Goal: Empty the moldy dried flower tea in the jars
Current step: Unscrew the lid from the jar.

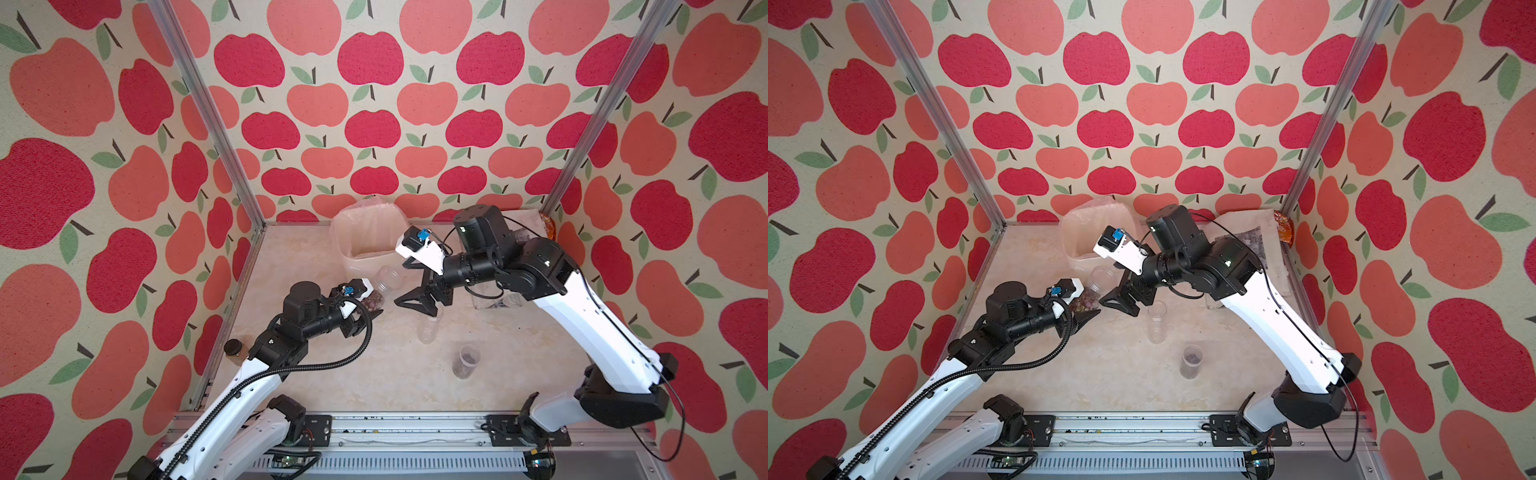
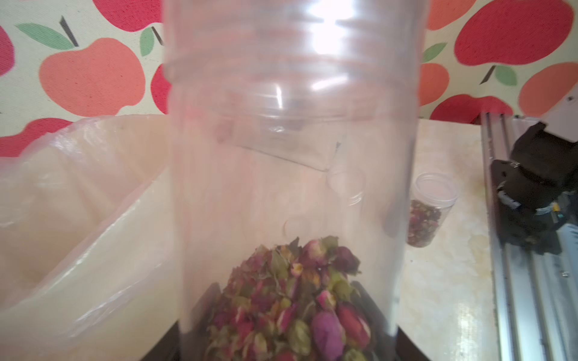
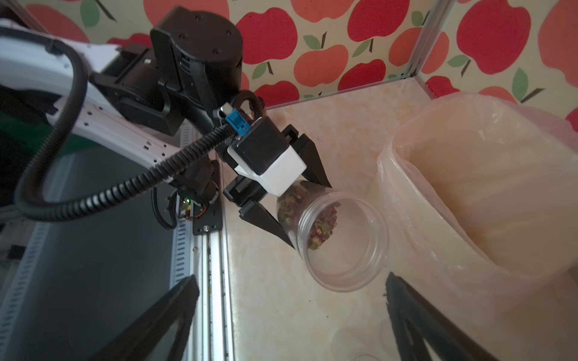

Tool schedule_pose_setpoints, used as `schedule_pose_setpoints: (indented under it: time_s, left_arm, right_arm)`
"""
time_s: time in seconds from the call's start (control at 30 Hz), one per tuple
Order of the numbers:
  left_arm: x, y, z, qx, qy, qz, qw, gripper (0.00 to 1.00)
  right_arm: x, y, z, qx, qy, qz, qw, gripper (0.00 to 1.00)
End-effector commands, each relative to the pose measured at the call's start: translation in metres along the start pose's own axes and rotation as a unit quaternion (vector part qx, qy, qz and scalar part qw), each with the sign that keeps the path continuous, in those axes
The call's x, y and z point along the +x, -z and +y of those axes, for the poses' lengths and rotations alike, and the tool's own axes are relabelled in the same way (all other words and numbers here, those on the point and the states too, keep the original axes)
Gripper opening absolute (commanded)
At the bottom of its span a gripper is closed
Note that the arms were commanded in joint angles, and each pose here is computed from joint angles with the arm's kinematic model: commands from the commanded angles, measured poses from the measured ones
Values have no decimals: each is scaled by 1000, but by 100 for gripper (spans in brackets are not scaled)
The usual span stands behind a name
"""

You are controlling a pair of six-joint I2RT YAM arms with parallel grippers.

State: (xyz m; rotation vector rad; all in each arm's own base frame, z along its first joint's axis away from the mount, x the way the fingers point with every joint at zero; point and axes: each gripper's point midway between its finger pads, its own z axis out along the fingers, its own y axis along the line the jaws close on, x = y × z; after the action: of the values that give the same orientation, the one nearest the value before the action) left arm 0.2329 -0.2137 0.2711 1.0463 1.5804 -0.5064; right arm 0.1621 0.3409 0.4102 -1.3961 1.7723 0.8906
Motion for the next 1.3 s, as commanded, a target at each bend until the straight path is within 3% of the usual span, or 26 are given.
schedule_pose_setpoints:
  time_s: [0.0,0.07,0.17,0.47,0.87,1.13,1.27]
  left_arm:
    - [0,-1,26,-101,-76,13,992,0]
    - [-4,-3,31,-132,-109,14,985,0]
    - [-7,-6,34,-154,-134,19,979,0]
    - [-7,-12,35,-167,-157,24,973,0]
    - [-7,-12,28,-164,-167,27,972,0]
    - [-5,-11,27,-162,-169,31,972,0]
    - [-3,-11,23,-152,-163,30,974,0]
  right_arm:
    - [-14,3,-25,42,-172,-54,983,99]
    - [-1,3,-43,59,-267,-48,961,99]
    - [14,-1,-52,62,-321,-36,944,99]
    - [30,-17,-47,38,-359,-19,932,99]
    - [35,-45,-58,32,-359,10,933,96]
    - [33,-56,-55,2,-360,9,933,76]
    - [31,-57,-52,-11,-342,9,939,58]
